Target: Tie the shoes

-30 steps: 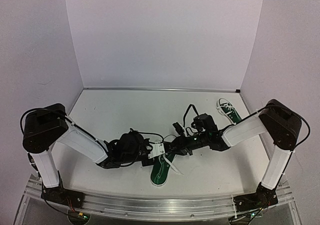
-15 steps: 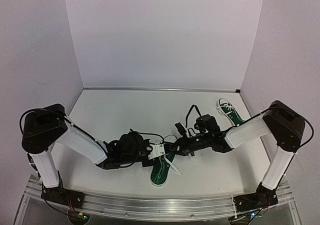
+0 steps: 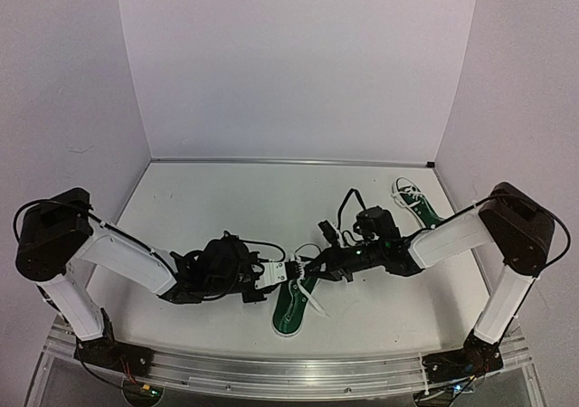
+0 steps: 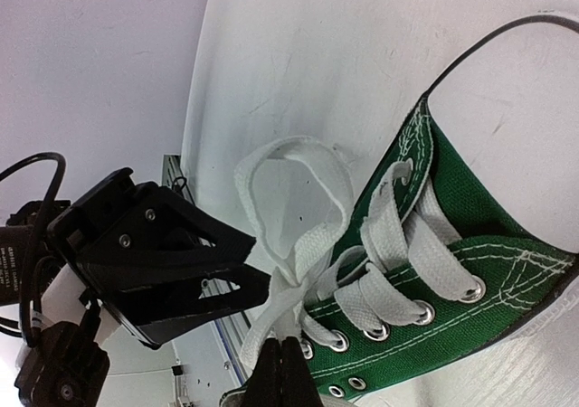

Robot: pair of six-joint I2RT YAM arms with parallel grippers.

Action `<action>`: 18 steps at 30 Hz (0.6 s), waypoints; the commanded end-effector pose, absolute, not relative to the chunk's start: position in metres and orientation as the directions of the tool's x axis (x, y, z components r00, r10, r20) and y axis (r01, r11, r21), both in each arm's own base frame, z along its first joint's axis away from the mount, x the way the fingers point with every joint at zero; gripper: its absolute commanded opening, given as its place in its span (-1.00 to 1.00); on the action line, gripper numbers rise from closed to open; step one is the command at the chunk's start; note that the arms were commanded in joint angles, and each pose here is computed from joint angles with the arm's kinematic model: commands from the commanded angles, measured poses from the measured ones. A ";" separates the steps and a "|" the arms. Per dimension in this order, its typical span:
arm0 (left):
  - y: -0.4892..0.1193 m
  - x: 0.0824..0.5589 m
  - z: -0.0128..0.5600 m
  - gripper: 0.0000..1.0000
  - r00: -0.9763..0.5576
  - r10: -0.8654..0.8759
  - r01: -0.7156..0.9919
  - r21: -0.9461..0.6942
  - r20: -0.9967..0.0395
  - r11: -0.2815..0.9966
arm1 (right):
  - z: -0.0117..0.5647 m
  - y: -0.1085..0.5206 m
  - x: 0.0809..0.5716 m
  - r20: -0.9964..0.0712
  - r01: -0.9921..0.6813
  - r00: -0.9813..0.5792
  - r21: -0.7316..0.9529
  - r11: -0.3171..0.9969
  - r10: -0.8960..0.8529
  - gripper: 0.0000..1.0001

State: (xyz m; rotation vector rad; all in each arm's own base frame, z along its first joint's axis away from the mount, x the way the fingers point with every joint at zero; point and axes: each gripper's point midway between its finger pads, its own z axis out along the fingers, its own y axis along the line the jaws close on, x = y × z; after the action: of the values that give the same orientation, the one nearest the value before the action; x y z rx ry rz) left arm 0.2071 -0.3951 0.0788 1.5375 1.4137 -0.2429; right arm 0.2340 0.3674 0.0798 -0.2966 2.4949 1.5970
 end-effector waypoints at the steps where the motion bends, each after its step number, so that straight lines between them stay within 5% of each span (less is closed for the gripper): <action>1: -0.388 0.206 0.105 -0.49 0.253 0.602 0.855 0.466 -0.757 0.228 | 0.099 0.368 0.239 -0.293 -0.294 -0.954 0.876 0.383 -0.061 -1.00; 11: -0.386 0.252 0.155 0.01 -0.252 0.403 0.872 -0.026 -0.880 0.489 | 0.106 0.371 0.239 -0.311 -0.318 -0.947 0.867 0.383 -0.082 -1.00; 18: -0.397 0.259 0.171 0.31 -0.436 0.273 0.834 -0.271 -0.857 0.481 | 0.113 0.380 0.233 -0.339 -0.359 -0.933 0.851 0.384 -0.120 -1.00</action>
State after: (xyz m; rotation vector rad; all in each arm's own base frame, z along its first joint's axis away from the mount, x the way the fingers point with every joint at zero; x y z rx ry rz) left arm 0.2642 -0.3869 0.1606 1.0158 1.8531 -0.7153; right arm 0.2302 0.3684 0.0849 -0.3429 2.5079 1.5708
